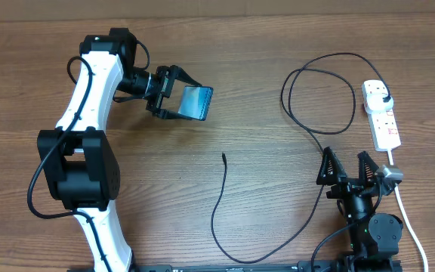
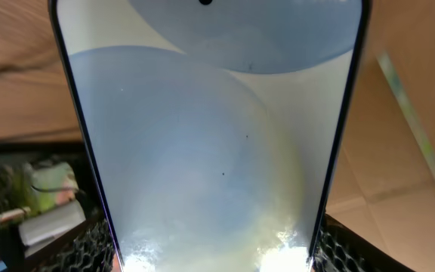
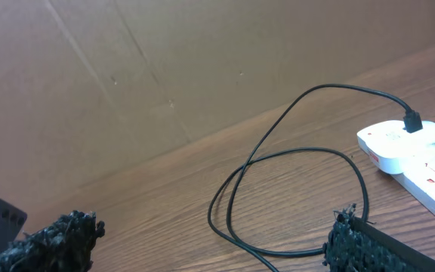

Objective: Plug charger to phone and switch on socket
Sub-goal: 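Lift the phone with the left gripper and tilt it upright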

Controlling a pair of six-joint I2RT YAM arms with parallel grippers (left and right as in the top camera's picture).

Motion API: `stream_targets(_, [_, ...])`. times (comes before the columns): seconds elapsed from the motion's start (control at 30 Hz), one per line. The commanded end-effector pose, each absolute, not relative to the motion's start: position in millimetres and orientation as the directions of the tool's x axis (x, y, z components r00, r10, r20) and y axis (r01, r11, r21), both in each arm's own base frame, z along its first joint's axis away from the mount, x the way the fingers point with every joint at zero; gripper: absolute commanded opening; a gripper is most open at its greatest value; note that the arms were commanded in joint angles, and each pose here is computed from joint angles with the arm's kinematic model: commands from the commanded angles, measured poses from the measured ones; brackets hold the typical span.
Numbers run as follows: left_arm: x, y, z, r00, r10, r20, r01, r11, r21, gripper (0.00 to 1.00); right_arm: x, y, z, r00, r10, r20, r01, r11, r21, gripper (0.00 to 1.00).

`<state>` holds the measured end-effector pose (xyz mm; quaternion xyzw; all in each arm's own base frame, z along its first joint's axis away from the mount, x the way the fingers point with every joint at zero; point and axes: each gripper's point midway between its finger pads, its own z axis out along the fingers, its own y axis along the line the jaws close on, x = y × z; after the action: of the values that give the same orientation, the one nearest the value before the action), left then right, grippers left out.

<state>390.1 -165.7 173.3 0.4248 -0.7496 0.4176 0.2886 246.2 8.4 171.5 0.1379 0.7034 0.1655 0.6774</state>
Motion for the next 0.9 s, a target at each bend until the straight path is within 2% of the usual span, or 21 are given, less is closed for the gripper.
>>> stream_targets(0.0, [389.8,-183.3,235.6,-0.557,-0.190,0.809,-0.829,0.184,-0.528,0.04,246.4,7.9,169.4,-0.039,0.411,-0.911,-0.027,0.911,0.412,1.00])
stream_targets(0.17, [390.0,-187.2,253.6,-0.558,-0.103,0.824,-0.829,0.125,-0.546,0.04,246.4,7.8,169.4,-0.039,0.411,-0.911,-0.027,0.911,0.412,1.00])
stream_targets(0.87, [390.1,-187.0,252.7,-0.558,-0.107,0.823,-0.828,0.128,-0.545,0.04,246.4,7.8,169.4,-0.039,0.411,-0.911,-0.027,0.911,0.412,1.00])
